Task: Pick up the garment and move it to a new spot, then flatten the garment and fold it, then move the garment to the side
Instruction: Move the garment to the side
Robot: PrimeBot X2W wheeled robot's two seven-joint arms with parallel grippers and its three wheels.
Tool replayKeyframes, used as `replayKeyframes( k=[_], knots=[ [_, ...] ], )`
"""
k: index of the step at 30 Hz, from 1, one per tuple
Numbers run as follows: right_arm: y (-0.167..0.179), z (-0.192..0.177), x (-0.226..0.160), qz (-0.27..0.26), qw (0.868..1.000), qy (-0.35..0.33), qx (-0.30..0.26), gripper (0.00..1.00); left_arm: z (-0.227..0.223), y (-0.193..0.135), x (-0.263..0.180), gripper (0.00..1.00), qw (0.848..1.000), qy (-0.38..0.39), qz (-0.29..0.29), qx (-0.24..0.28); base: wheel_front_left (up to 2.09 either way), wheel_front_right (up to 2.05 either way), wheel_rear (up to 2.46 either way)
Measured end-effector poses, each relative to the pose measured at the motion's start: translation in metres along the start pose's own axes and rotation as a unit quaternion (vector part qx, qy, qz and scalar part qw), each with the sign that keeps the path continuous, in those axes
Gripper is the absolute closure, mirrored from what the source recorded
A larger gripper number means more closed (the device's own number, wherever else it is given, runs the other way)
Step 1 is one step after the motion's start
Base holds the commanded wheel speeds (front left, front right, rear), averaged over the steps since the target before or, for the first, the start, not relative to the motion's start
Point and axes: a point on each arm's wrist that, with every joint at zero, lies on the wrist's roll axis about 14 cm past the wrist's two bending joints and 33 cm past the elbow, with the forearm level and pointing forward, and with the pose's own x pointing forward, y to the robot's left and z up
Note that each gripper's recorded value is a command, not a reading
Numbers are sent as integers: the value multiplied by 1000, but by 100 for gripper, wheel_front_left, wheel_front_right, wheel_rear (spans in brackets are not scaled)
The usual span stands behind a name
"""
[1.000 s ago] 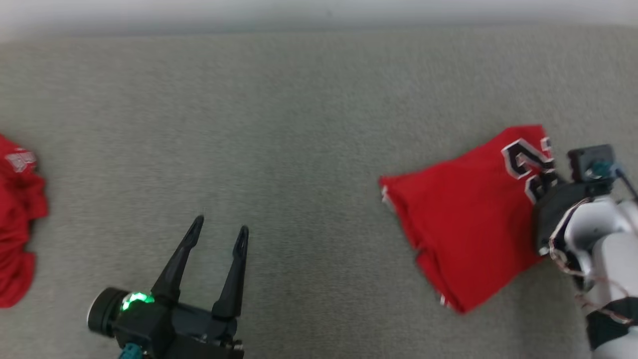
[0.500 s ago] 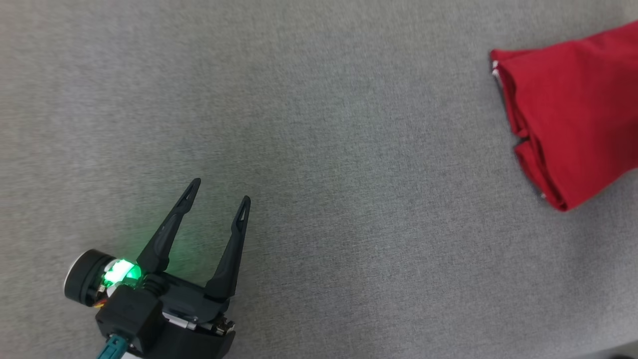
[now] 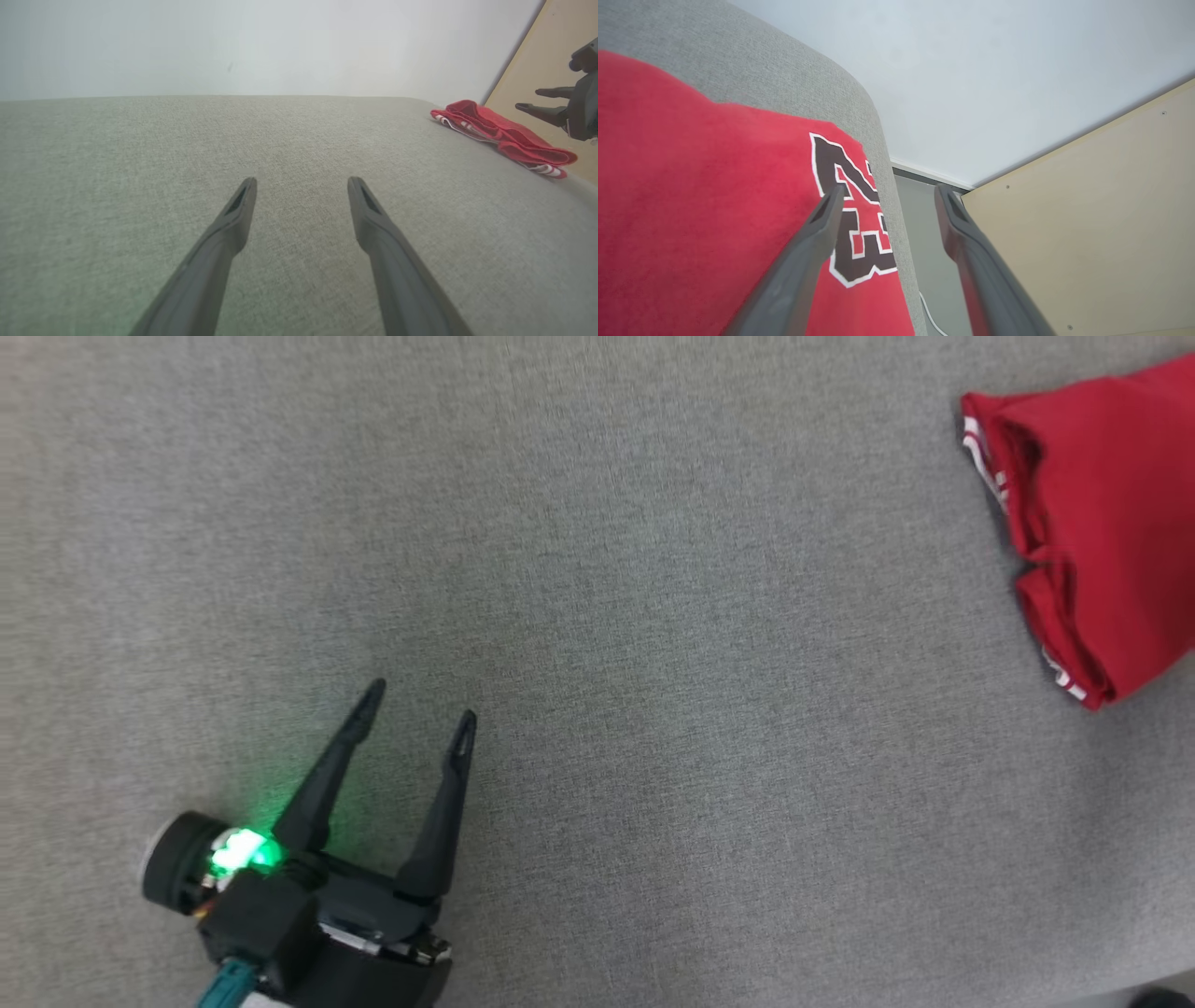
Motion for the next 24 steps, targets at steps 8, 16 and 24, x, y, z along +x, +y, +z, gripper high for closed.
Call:
replayKeyframes(
  k=[8, 16, 24],
  knots=[
    [15, 8, -33, 12, 998, -24, 65, 0, 16, -4, -16, 0, 1000, -5, 25, -1, 0, 0, 0],
    [44, 37, -102, 47, 969, -93, 225, 0, 48, 18, -70, 0, 993, -22, 118, 17, 0, 0, 0],
    [64, 58, -180, 88, 929, -135, 335, 0, 87, 36, -133, 0, 977, -63, 199, 47, 0, 0, 0]
  ],
)
